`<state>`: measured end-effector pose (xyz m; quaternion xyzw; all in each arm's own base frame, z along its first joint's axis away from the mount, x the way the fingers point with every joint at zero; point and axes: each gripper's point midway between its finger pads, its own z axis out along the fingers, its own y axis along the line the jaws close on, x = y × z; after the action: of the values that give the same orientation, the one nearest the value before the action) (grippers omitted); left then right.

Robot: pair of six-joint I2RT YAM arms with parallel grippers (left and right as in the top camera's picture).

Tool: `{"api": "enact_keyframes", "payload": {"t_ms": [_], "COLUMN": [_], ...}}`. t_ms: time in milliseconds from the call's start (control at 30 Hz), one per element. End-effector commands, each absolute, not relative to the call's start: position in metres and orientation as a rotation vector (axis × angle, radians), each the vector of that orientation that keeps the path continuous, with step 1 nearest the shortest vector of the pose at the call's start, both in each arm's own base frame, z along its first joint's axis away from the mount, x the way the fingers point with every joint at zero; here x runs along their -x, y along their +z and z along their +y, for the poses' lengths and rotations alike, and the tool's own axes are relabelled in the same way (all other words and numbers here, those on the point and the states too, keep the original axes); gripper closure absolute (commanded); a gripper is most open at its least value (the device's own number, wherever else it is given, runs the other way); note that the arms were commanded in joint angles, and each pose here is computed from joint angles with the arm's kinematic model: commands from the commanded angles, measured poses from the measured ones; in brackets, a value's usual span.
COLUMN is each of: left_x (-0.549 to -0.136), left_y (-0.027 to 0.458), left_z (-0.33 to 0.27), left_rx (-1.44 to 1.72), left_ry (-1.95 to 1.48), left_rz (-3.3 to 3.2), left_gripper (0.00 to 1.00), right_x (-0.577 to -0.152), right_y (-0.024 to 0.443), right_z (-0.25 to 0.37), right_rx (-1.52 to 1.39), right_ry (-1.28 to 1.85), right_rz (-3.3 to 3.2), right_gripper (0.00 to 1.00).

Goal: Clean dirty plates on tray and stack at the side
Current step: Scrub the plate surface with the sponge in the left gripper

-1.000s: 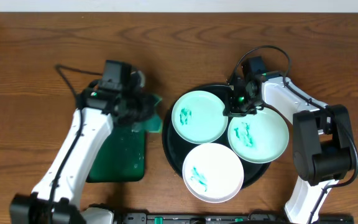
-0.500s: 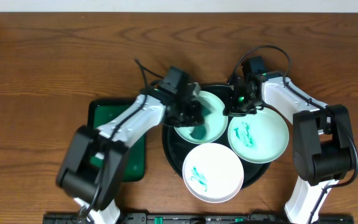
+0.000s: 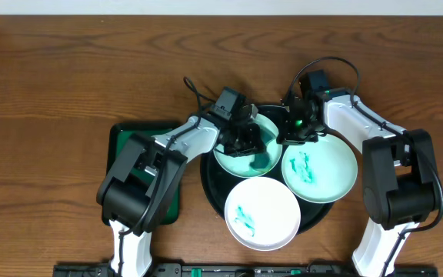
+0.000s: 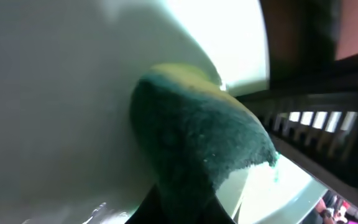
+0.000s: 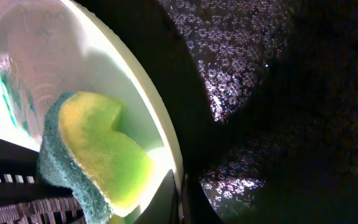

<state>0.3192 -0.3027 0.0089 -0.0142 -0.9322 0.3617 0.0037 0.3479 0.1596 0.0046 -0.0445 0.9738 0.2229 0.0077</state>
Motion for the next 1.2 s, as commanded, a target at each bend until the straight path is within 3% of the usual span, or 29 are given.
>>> {"api": "enact_keyframes", "payload": {"t_ms": [0,267,567,933,1167], "left_x": [-0.327,-0.332,-0.350,-0.292,-0.281], "left_y": [-0.039,-0.041,-0.011,-0.002,0.009], "left_z": [-0.248,-0.159,-0.127,-0.270,-0.325], "left_rx": [-0.102,-0.077,-0.090,0.230,0.290], "left_ry": [0.705,-0.073,-0.437,0.519,0.748], "left_rz": [-3.086,-3.218,-3.253,-2.988,-2.956], "left_gripper": [0.93,0.93,0.93,0.93,0.93], "right_x": [-0.339,-0.339,-0.340,-0.340,-0.339], "right_y": [0.000,-0.001,0.000,0.000,-0.001], "right_z": [0.164,0.164,0.164,0.164,0.164], "right_rx": [0.170,0.170,0.170,0.170,0.169], "right_ry": [0.719,0.719,0.718,0.718,0.718], "right_rz": [3.072,3.074,3.072,3.071,3.076], "right_gripper": [0.99,0.99,0.99,0.99,0.99]}}
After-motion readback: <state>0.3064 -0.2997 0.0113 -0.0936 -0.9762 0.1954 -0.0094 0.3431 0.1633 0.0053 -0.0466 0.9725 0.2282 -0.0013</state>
